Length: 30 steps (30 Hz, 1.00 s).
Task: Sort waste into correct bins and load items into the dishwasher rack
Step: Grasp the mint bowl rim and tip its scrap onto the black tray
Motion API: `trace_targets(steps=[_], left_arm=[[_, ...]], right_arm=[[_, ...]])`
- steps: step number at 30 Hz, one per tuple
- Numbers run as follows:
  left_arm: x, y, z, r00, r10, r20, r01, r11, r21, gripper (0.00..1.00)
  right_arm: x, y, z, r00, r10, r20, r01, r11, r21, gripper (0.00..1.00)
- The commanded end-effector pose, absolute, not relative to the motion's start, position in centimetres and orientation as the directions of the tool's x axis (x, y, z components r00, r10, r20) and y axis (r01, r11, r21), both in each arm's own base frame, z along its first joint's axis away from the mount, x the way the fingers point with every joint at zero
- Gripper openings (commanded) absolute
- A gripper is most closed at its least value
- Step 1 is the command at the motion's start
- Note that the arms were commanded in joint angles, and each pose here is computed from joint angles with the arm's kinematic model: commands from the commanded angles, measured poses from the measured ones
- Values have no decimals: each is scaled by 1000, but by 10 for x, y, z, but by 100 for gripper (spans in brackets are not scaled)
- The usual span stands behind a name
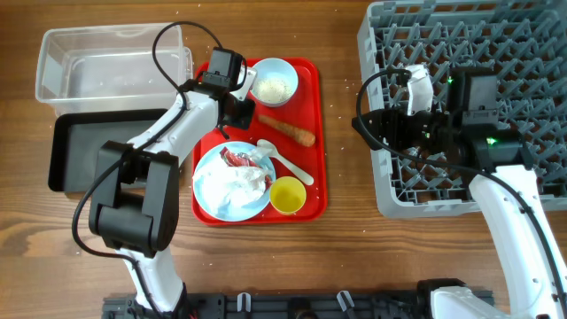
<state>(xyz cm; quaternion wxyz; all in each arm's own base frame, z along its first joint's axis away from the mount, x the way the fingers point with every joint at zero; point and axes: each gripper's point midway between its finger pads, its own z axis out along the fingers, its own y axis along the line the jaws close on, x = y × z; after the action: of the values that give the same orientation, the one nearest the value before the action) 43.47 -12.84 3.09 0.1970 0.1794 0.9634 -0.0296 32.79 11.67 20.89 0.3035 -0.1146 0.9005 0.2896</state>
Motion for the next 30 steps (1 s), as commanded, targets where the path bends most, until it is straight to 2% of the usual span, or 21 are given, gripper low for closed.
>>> trace_targets(steps=[1,5,13,20,25,27,30], left_arm=[[438,-125,31,-866,315,-389,337,942,13,4],[440,-125,44,-879,238,-414,269,963,-18,4],[428,-122,113,-873,31,-487,99,988,-116,4],[394,-102,147,-876,-248,-413,-165,960,-227,4],[374,-60,149,-864,-375,-335,-315,923,-220,4],[369,-49,147,-872,-388,-298,-327,915,-236,4],[366,-45,149,-906,-335,-261,-248,916,-314,4]], right_arm=[[333,116,216,-783,-21,-622,-383,805,454,89],[333,116,215,-783,-21,-622,-382,805,454,89],[333,116,215,-784,-22,-621,-382,805,454,89],[332,115,214,-787,-22,-616,-375,810,450,88],[330,106,205,-807,-22,-590,-331,844,422,88],[330,106,205,-808,-22,-589,-331,844,422,88],[329,106,204,-810,-21,-586,-328,844,423,88]])
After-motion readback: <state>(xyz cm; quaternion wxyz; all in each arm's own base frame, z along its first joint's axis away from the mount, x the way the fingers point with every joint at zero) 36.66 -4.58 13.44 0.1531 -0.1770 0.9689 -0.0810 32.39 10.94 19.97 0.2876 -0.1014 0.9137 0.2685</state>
